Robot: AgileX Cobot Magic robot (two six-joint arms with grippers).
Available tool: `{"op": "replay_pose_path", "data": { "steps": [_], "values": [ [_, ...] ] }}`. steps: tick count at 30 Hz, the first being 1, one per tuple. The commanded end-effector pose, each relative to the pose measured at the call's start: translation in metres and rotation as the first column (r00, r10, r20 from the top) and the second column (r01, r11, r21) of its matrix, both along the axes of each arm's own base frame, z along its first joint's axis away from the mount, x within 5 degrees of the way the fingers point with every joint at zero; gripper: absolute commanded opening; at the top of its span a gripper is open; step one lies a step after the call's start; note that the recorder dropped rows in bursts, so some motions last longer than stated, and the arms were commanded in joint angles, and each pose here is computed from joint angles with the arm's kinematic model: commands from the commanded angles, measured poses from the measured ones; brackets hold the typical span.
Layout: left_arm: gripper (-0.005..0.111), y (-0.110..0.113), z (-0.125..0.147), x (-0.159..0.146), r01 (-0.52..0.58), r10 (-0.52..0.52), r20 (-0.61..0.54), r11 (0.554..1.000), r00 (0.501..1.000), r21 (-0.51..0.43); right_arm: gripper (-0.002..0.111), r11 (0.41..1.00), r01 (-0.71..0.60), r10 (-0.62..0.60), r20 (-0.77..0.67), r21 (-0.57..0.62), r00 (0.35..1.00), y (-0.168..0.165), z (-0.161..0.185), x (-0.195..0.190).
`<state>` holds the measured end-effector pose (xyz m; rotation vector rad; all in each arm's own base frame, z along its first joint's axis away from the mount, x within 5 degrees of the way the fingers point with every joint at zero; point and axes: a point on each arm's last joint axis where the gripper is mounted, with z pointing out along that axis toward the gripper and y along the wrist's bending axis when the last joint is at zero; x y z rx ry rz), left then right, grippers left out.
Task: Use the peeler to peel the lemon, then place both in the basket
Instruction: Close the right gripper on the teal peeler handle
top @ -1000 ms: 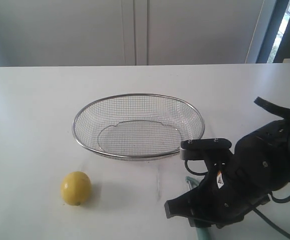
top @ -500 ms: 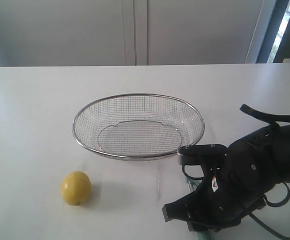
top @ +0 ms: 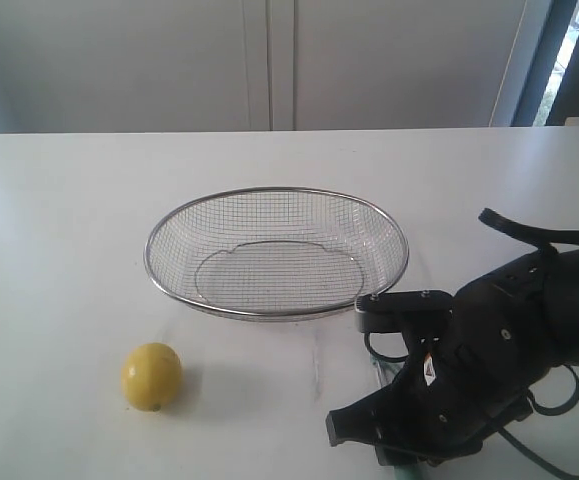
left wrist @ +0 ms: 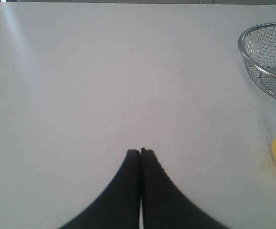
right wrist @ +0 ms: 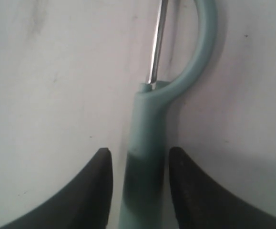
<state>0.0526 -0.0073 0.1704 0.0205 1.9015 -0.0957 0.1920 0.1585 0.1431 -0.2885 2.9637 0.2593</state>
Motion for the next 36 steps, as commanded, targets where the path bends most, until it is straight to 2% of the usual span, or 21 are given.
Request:
{"op": "replay_pose_path", "data": {
  "steps": [1, 17, 26, 36],
  "values": [
    [0.000, -0.0001, -0.0013, -0.0002, 0.001, -0.001, 0.000, 1.000, 1.000, -0.001, 0.038, 1.000, -0.008, 0.008, -0.004, -0.006, 1.000, -0.0006, -0.0013, -0.0009],
    [0.000, -0.0001, -0.0013, -0.0002, 0.001, -0.001, 0.000, 1.000, 1.000, -0.001, 0.038, 1.000, -0.014, 0.014, -0.006, -0.008, 1.000, -0.0008, -0.0013, -0.0012],
    [0.000, -0.0001, -0.0013, -0.0002, 0.001, -0.001, 0.000, 1.000, 1.000, -0.001, 0.038, 0.998, -0.065, 0.065, 0.018, -0.007, 0.998, 0.0063, -0.0010, -0.0051],
    [0.000, -0.0001, -0.0013, -0.0002, 0.001, -0.001, 0.000, 1.000, 1.000, -0.001, 0.038, 0.999, -0.046, 0.047, 0.008, -0.023, 0.999, 0.0046, -0.0014, -0.0056]
  ]
}}
